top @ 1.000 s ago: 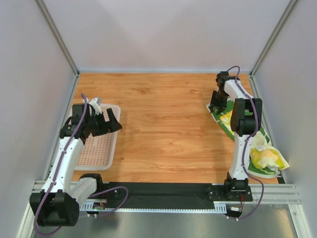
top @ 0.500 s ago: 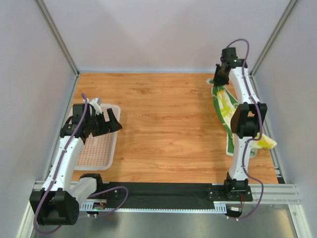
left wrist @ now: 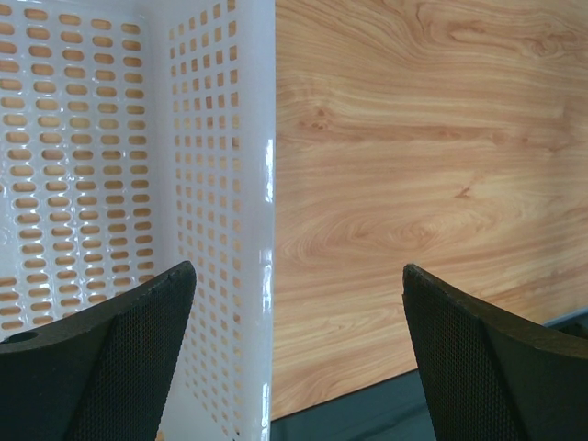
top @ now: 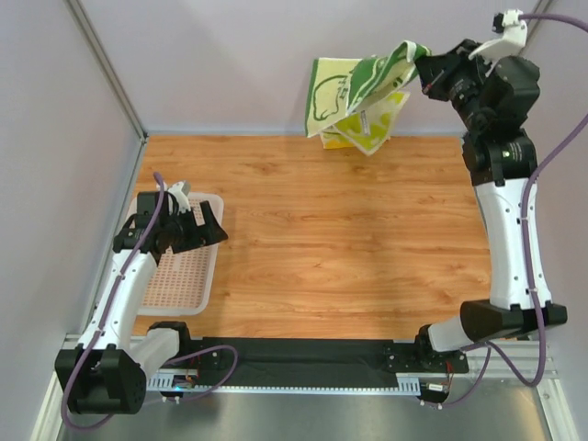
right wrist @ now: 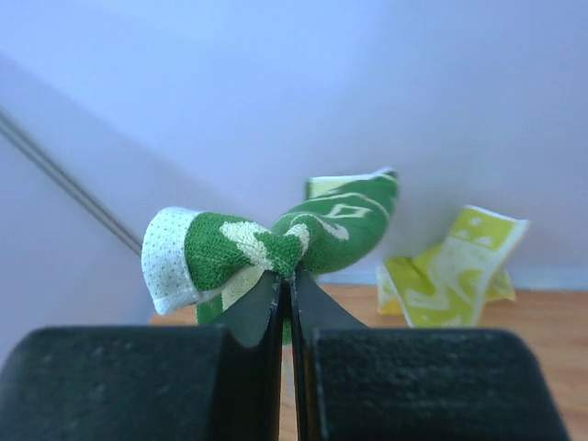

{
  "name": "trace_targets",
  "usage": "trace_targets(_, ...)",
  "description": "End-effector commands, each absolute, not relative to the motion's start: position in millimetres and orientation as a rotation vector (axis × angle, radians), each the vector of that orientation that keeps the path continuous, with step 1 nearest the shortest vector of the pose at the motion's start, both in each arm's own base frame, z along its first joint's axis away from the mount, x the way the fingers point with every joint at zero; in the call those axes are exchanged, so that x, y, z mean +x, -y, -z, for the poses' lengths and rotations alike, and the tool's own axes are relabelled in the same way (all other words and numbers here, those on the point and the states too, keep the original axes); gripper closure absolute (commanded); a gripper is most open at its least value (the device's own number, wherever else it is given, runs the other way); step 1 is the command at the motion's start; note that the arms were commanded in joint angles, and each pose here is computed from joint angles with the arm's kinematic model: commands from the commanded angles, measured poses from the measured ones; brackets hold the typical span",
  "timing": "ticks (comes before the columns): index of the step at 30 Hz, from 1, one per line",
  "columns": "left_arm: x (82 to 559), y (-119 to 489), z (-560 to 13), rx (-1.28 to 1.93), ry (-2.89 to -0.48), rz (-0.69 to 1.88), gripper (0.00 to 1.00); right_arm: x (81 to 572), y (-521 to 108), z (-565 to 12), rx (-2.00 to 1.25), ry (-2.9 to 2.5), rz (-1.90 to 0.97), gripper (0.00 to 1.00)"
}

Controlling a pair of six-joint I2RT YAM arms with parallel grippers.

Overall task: Roll the towels
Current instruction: Move the towel to the center of the board

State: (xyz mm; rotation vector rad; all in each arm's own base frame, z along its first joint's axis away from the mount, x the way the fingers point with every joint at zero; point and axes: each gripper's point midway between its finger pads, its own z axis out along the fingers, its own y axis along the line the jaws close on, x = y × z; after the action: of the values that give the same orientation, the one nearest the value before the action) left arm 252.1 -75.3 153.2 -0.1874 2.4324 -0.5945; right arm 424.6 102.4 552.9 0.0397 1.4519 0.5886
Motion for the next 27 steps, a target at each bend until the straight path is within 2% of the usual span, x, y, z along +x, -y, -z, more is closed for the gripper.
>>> trace_targets(1, 253, 83, -163, -0.136, -2.414, 0.605, 0.01, 440, -55, -508, 0.376, -1.483, -0.469, 1.0)
trace_targets(2, 253, 84, -164, -0.128, -2.409, 0.607, 0.0, 439, -45, -489, 0.438, -1.527, -0.426, 1.0)
trace_targets(6, 252, 87, -165, -0.109, -2.408, 0.606, 0.01, 399, 10, -349, 0.848, -1.846, -0.163, 1.0)
trace_targets(7, 251, 88, -164, -0.105, -2.408, 0.611, 0.01, 387, 14, -295, 0.97, -1.94, -0.156, 1.0)
trace_targets(8, 251, 91, -165, -0.09, -2.409, 0.615, 0.01, 373, 35, -261, 1.088, -1.98, -0.141, 1.0)
trace_targets(9, 250, 92, -164, -0.09, -2.412, 0.619, 0.0, 365, 30, -236, 1.134, -2.038, -0.23, 0.98)
trace_targets(10, 251, 94, -163, -0.085, -2.414, 0.622, 0.01, 354, 31, -218, 1.211, -2.051, -0.28, 0.92)
trace_targets(11, 251, 97, -162, -0.069, -2.419, 0.626, 0.01, 333, 43, -168, 1.329, -2.109, -0.271, 0.76)
trace_targets(13, 253, 102, -157, -0.059, -2.437, 0.627, 0.01, 318, 38, -138, 1.372, -2.18, -0.331, 0.39)
trace_targets(14, 253, 109, -155, -0.026, -2.449, 0.629, 0.01, 304, 43, -122, 1.393, -2.232, -0.292, 0.13)
trace_targets(15, 255, 114, -155, -0.004, -2.448, 0.63, 0.0, 300, 44, -118, 1.388, -2.26, -0.277, 0.06)
trace_targets(19, 258, 149, -128, 0.108, -2.56, 0.611, 0.01, 298, 39, -118, 1.322, -2.333, -0.3, 0.02)
trace_targets(27, 278, 222, -99, 0.325, -2.703, 0.555, 0.01, 299, 17, -149, 1.118, -2.358, -0.397, 0.05)
